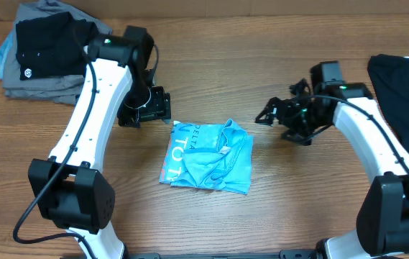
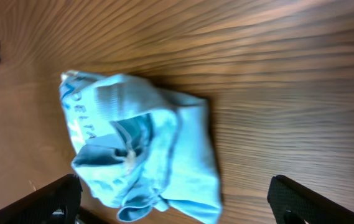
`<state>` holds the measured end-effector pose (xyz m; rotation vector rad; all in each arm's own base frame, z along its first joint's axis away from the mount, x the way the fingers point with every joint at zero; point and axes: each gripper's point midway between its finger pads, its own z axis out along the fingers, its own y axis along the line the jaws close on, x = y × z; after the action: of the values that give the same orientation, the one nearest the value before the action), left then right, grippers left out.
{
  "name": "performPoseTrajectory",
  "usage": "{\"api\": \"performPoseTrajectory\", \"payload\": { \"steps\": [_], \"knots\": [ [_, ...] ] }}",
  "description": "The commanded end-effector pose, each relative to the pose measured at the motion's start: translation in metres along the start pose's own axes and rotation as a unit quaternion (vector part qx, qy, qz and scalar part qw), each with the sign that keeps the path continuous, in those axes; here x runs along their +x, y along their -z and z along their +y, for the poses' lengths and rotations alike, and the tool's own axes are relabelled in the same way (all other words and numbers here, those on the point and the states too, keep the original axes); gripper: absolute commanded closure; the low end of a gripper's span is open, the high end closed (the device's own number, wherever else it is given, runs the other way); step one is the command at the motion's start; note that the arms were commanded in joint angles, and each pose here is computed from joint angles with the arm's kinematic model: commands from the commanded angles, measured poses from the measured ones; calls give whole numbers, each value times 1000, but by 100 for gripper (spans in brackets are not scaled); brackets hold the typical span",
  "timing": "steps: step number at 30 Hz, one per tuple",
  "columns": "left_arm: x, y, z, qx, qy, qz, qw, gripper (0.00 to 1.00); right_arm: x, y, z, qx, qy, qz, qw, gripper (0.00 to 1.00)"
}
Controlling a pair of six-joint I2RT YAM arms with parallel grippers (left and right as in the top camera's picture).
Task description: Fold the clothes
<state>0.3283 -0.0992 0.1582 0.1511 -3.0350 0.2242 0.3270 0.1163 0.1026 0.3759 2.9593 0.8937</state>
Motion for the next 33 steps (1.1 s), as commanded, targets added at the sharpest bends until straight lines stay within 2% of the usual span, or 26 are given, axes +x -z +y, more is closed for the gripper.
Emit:
{"api": "performPoseTrajectory", "payload": {
  "steps": [1, 8, 13, 26, 28, 33],
  "knots": [
    [20, -20, -31, 85, -76, 36, 993, 20, 1, -3, 26, -17, 20, -2, 1000, 0],
    [50, -71, -54, 157, -107, 94, 977, 20, 2, -4, 26, -15, 21, -1, 1000, 0],
    [60, -94, -59, 157, -107, 104, 976, 20, 2, -4, 26, -15, 21, -1, 1000, 0],
    [62, -118, -76, 160, -75, 93, 980, 21, 3, -4, 26, -14, 19, 2, 1000, 0],
    [61, -121, -77, 161, -77, 89, 980, 25, 3, -4, 24, -9, 18, 2, 1000, 0],
    [55, -122, -80, 165, -86, 74, 980, 57, 3, -4, 15, 15, 14, -1, 1000, 0]
  ]
}}
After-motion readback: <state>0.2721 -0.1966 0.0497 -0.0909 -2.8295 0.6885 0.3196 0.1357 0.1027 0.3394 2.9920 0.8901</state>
